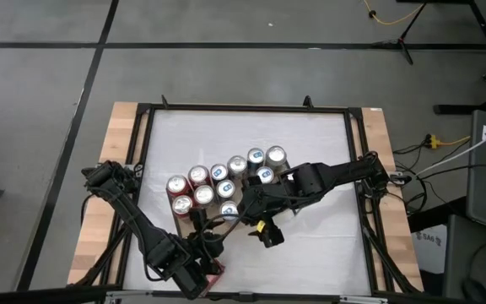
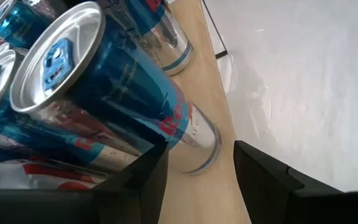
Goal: Place canned beverage on shelf
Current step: Put the blue soda can on the shelf aligned with the other blue soda can, then put the red soda can on the shelf
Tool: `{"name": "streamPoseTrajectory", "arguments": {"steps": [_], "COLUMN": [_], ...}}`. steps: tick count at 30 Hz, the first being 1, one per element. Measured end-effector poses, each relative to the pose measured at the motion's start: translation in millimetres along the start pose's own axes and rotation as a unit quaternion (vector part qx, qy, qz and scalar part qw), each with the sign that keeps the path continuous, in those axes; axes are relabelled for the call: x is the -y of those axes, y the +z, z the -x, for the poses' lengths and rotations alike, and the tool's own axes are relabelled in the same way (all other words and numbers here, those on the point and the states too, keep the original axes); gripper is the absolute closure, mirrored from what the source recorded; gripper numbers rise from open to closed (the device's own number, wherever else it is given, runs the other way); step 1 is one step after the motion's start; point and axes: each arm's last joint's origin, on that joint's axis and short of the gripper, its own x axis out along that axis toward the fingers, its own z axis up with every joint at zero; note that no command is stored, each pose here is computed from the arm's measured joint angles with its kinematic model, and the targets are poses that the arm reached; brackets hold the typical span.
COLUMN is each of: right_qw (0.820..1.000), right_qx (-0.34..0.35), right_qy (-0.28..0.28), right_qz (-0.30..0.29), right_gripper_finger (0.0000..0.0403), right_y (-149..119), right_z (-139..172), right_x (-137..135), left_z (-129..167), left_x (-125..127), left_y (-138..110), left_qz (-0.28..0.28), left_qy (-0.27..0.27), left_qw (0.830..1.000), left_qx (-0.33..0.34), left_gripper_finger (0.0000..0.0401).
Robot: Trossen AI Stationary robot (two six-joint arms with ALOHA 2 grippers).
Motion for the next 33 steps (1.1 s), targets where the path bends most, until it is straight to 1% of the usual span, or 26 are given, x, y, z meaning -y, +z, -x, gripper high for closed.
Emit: {"name": "streamPoseTrajectory", "arguments": {"steps": [8, 14, 21, 27, 30, 33], "right_qw": [1.000, 1.000, 0.999, 0.999, 0.998, 0.998], "right_qx": [-0.005, -0.010, 0.018, 0.036, 0.046, 0.059], "right_qy": [-0.001, -0.024, -0.041, -0.039, -0.036, -0.029], "right_qz": [-0.002, -0.002, -0.002, -0.003, -0.009, -0.002], "right_gripper_finger": [0.0031, 0.0031, 0.0031, 0.0031, 0.0031, 0.0031], "right_y": [-1.0, -2.2, -3.7, -4.8, -3.7, -0.9], "right_z": [0.0, 1.6, 30.8, 47.6, 50.3, 49.0], "right_x": [0.2, 1.4, 0.9, -2.4, -6.3, -14.1], "left_z": [-0.1, 6.6, 32.1, 53.4, 66.1, 80.8], "left_x": [-0.9, 3.5, 1.3, 2.6, -3.9, -17.8], "left_y": [-0.8, -1.6, 5.3, 9.1, 11.1, 13.3], "left_qz": [-0.005, 0.003, 0.053, 0.091, 0.106, 0.120], "left_qy": [0.004, -0.008, -0.056, -0.126, -0.144, -0.146], "left_qw": [1.000, 1.000, 0.996, 0.986, 0.981, 0.977], "left_qx": [-0.003, 0.009, 0.050, 0.062, 0.075, 0.097], "left_gripper_finger": [0.0229, 0.0229, 0.0229, 0.0229, 0.0229, 0.0229]}}
